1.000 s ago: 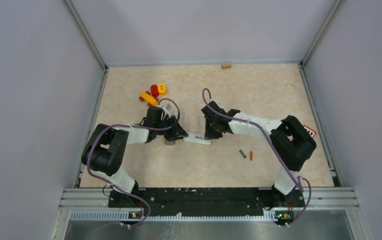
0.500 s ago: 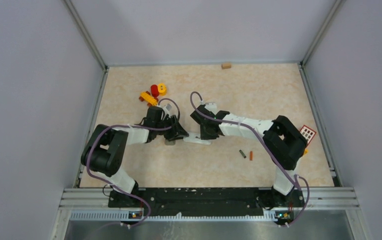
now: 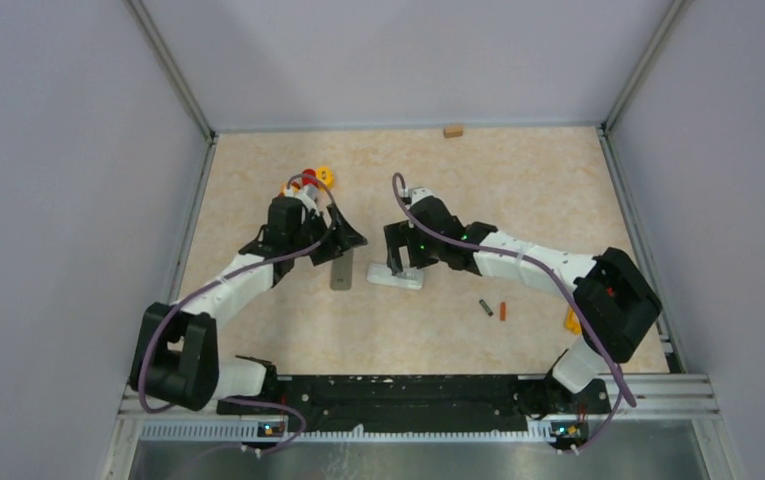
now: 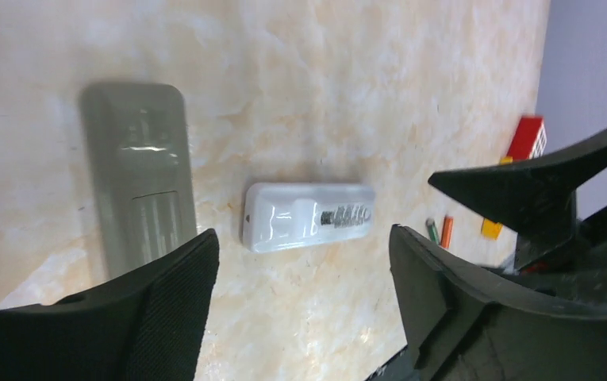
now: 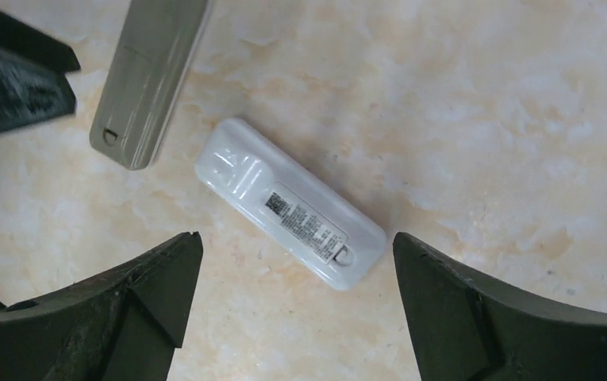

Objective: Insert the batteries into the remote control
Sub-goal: Move the remote control to the center of the board.

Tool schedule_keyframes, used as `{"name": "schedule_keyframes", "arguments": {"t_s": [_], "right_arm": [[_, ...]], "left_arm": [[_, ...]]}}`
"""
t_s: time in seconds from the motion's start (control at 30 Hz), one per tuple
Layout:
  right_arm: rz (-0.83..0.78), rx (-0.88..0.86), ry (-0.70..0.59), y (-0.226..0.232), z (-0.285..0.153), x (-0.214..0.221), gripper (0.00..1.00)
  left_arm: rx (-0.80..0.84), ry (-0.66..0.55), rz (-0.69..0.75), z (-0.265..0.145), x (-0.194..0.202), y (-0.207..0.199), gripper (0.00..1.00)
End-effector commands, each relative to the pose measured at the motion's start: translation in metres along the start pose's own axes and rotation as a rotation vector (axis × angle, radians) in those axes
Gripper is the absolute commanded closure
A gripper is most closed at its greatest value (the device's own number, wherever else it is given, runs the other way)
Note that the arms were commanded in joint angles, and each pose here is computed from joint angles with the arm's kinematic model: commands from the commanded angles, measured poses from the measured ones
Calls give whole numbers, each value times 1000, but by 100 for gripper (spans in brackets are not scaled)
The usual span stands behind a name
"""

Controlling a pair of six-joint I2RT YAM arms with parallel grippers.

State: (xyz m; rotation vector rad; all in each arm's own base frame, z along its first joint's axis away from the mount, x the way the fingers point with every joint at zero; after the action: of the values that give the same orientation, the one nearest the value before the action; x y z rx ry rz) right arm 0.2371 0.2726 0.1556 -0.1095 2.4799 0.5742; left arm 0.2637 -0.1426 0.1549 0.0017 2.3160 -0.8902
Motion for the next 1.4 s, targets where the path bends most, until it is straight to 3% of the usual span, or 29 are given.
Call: {"name": "schedule_keyframes", "arguments": {"t_s": [0.0, 0.1, 0.27, 0.47, 0.53, 0.77, 0.87, 1.03, 1.13, 1.37], "right_arm": [[-334, -181, -26, 10, -1, -10, 8], [-522, -224, -9, 2, 8, -4, 3], [-698, -236, 68, -4, 26, 2, 1], [-787, -256, 141, -7, 44, 10, 2], [-788, -222, 134, -11, 50, 8, 9], [-657, -89, 89, -28, 67, -2, 51], [-535, 3, 10, -42, 65, -17, 59], [-244, 208, -156, -80, 48, -50, 62], [-95, 304, -187, -106, 44, -59, 61], [-85, 370, -118, -130, 62, -55, 57]], "left_arm": [[-203, -100, -30, -30, -18, 8, 13], [-300, -114, -69, -43, -19, 18, 1], [-394, -127, -104, -53, -22, 30, 1], [-427, -61, -91, -46, -24, 38, 1], [-413, -31, -86, -40, -21, 41, 1], [-408, -12, -95, -29, -21, 47, 4], [-426, -24, -82, -29, -26, 47, 4], [-433, -26, -85, -27, -30, 48, 4], [-426, -30, -94, -26, -29, 47, 4], [-416, -51, -91, -29, -30, 45, 3]]}}
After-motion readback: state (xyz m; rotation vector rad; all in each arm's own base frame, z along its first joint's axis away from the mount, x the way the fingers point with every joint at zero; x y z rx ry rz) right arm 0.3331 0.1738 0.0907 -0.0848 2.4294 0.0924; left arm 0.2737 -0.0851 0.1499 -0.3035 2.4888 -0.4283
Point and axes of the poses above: each gripper's point midway between its finger pads, its own z axis out along the fingers, its own y axis along the line the jaws close on, x = y × z, the point moved 8 cm from there along -z, back along the fingers, and after that the axes turned 12 degrees about z, right-handed, at the moved point
